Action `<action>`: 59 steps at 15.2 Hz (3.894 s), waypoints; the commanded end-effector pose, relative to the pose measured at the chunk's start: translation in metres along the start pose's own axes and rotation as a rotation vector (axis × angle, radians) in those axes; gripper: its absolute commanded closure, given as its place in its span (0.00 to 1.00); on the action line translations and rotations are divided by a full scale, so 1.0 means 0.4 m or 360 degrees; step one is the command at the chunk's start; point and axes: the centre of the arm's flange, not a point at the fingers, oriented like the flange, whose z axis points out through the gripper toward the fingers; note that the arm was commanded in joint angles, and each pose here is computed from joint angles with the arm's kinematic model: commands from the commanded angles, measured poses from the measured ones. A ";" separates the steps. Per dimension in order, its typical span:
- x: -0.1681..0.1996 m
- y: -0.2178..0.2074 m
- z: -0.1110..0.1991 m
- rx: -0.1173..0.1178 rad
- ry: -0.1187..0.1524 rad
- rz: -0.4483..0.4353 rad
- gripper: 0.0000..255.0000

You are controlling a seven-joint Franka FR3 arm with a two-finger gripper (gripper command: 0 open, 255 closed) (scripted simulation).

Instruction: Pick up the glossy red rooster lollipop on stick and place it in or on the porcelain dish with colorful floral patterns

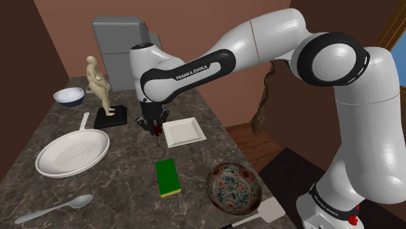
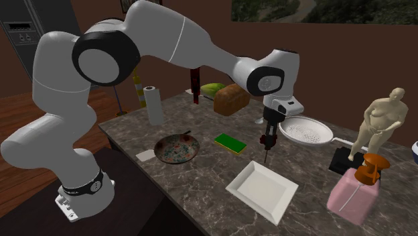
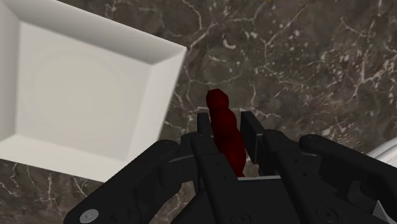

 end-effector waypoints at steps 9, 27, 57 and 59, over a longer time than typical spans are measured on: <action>0.002 0.000 -0.105 0.0000 0.0000 -0.0001 1.00; -0.089 0.027 -0.309 0.0000 0.0000 -0.0001 1.00; -0.887 0.243 -0.327 0.0000 0.0000 -0.0001 1.00; -0.887 0.243 -0.301 0.0000 0.0000 -0.0001 1.00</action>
